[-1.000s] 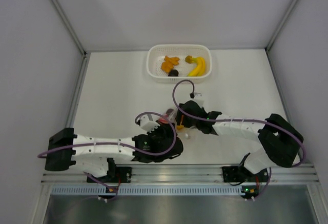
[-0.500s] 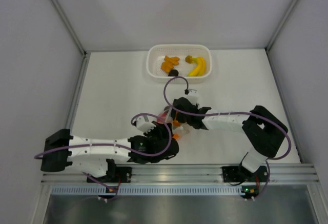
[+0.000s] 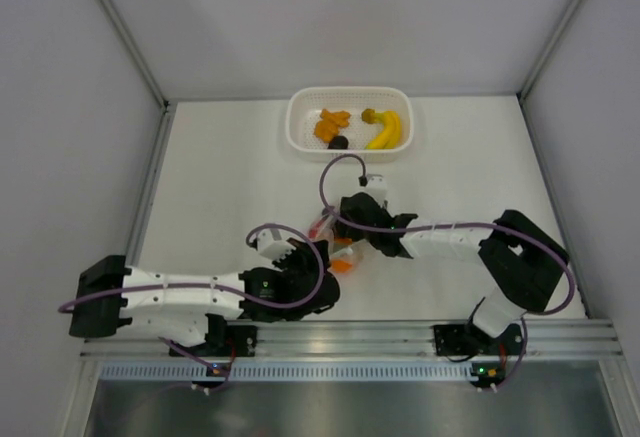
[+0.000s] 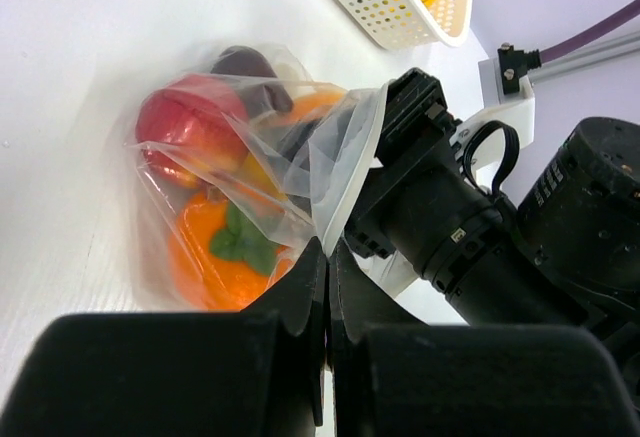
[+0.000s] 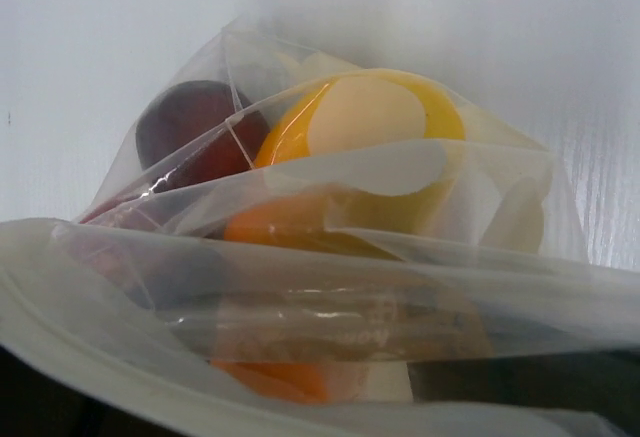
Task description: Open the zip-top bag and remove the fake food
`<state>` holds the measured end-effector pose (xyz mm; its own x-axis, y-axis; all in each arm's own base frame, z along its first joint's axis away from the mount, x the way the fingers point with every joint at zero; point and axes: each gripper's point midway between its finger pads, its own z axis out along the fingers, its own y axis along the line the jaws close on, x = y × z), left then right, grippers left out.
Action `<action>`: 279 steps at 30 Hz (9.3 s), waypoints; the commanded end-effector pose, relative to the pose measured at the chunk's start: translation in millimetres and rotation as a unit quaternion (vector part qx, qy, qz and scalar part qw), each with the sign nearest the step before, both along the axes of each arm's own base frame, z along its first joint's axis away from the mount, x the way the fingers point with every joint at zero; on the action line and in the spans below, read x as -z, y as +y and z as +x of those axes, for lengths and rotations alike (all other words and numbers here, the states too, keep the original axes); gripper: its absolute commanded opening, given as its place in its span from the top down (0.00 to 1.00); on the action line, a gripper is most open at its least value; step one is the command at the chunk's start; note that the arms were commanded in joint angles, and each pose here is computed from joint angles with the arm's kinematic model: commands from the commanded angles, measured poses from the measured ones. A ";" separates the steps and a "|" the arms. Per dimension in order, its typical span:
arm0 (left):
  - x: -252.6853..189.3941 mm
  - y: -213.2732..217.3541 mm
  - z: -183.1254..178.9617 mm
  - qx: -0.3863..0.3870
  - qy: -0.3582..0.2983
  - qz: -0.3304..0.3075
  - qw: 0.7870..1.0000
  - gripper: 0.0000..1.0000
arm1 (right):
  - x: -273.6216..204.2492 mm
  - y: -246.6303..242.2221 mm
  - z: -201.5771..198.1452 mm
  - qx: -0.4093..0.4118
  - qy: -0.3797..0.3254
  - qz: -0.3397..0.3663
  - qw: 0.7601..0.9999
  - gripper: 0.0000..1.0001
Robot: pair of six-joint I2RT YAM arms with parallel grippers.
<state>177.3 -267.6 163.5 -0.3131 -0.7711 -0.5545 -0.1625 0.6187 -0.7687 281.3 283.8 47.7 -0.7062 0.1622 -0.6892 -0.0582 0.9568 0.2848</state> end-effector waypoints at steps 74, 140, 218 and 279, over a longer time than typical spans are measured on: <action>-122.3 10.4 15.8 0.022 -0.124 0.227 0.966 1.00 | -173.3 26.5 -149.2 -0.419 -0.259 0.138 0.859 0.75; -103.0 59.0 55.7 0.155 -0.040 0.280 0.947 1.00 | -142.7 -49.2 265.9 -0.037 -0.099 -0.043 0.993 0.31; -31.7 33.4 51.6 0.028 0.015 0.091 0.995 1.00 | -49.4 51.4 -7.8 -0.095 -0.065 0.024 0.993 0.48; -46.8 41.0 53.6 0.059 -0.014 0.174 0.983 1.00 | -124.4 77.5 -71.7 -0.256 -0.146 -0.015 0.955 0.59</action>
<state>225.3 -225.0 194.9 -0.3931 -0.5190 -0.7590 -0.0789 0.8414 -0.5346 221.1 342.3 114.3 -0.5690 -0.1958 -0.7986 -0.4993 0.8540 0.1464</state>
